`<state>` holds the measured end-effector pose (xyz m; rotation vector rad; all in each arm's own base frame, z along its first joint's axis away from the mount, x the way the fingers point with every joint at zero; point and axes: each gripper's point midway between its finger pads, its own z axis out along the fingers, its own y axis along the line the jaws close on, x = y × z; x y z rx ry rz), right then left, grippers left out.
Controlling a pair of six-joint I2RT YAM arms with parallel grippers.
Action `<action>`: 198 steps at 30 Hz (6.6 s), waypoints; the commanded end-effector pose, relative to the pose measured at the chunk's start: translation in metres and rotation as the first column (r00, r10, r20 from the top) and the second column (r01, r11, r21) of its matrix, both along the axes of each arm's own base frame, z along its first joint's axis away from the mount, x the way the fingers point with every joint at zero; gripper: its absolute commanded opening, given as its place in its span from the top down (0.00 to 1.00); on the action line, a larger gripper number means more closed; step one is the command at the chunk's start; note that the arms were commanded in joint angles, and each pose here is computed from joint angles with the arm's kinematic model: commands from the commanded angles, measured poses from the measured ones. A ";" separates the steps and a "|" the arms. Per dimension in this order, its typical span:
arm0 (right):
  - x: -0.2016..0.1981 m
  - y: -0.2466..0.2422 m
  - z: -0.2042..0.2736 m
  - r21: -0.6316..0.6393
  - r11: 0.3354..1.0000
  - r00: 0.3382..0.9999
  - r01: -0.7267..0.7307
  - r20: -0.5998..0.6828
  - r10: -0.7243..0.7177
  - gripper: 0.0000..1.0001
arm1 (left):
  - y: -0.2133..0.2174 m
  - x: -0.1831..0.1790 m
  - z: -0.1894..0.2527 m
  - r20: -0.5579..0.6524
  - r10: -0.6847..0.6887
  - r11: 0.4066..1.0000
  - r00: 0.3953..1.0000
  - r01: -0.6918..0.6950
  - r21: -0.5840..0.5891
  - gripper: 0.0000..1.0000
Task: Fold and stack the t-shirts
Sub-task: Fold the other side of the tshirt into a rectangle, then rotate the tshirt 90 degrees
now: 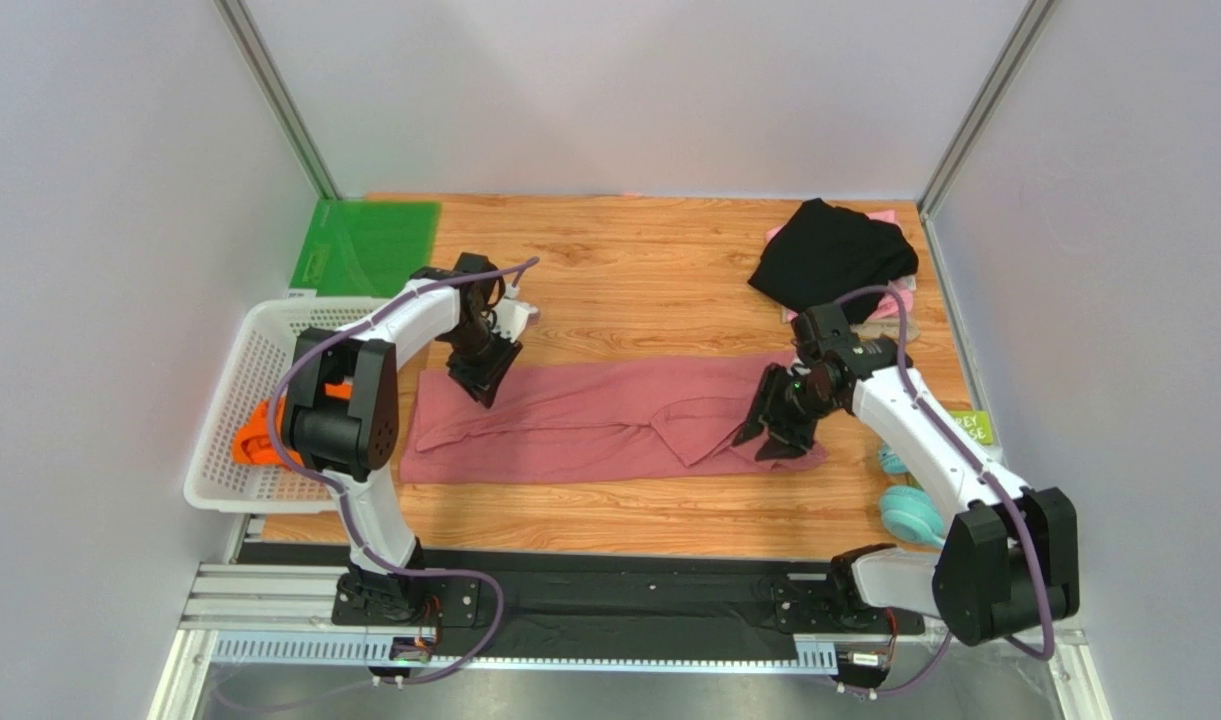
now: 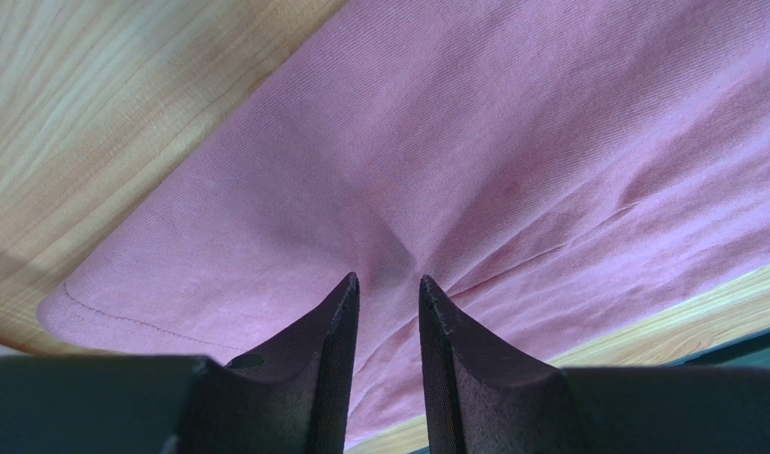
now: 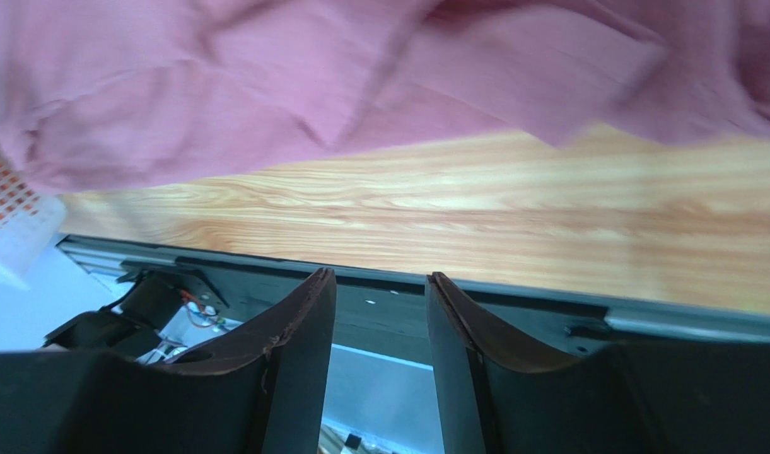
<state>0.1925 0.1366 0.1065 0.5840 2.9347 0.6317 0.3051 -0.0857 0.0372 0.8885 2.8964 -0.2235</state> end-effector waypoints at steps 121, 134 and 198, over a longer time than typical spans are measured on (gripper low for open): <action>0.017 0.086 0.003 -0.091 0.964 0.967 -0.248 0.037 0.252 0.50 | 0.011 -0.005 0.035 0.135 -0.070 0.997 0.988 0.067 0.023 0.64; 0.114 0.004 -0.052 -0.077 0.996 0.999 0.039 -0.006 -0.039 0.56 | 0.011 -0.003 0.026 0.106 -0.064 0.998 0.992 0.061 0.029 0.63; 0.042 -0.033 -0.046 -0.193 0.977 0.995 0.093 -0.021 -0.099 0.55 | -0.037 0.001 0.058 0.209 -0.198 0.980 0.958 0.192 0.049 0.61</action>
